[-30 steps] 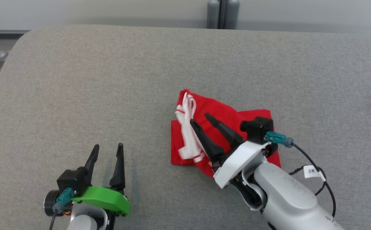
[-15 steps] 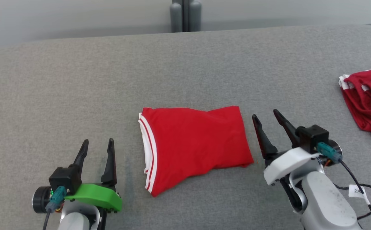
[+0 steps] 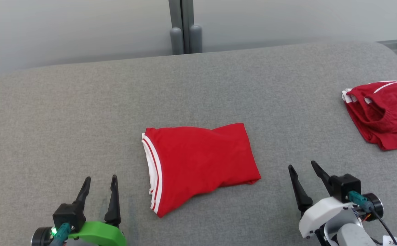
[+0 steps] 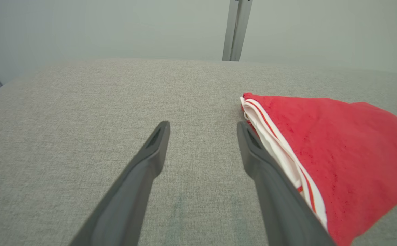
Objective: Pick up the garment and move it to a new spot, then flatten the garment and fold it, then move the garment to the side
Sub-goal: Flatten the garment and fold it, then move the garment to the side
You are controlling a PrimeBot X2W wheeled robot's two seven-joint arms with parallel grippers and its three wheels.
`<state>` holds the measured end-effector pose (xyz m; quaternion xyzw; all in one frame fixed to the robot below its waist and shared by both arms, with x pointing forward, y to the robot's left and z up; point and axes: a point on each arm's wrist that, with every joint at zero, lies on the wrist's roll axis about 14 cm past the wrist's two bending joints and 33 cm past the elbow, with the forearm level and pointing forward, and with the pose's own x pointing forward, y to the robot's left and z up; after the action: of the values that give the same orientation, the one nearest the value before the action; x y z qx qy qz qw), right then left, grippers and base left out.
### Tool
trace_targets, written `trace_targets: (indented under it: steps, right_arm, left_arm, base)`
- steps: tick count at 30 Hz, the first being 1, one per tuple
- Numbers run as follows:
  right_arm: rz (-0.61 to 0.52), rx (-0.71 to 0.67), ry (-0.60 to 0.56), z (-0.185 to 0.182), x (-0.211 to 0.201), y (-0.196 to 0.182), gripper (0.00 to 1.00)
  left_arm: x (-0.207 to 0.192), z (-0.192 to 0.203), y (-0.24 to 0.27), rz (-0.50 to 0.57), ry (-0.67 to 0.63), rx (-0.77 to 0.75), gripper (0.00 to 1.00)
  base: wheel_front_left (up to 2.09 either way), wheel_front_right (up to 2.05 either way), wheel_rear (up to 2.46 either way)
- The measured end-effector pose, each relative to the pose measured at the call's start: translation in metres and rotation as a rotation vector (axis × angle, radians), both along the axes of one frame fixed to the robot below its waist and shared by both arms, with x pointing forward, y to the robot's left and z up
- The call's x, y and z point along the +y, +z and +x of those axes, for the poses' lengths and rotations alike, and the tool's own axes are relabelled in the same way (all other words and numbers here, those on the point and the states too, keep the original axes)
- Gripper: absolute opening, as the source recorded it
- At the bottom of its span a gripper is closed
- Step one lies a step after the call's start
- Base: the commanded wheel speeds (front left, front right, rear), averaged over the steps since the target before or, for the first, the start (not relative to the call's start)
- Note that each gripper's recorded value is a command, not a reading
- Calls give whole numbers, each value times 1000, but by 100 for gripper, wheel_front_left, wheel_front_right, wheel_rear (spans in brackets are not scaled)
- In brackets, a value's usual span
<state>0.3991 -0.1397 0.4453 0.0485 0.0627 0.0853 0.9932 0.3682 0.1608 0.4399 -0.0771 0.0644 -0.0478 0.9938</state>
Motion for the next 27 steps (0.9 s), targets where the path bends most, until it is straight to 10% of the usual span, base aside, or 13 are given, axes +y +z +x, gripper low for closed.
trace_targets:
  steps: [27]
  right_arm:
    - [-38,93,283,53,95,-25,100]
  left_arm:
    - [-2,4,-6,-32,1,23,100]
  base:
    - [0,0,0]
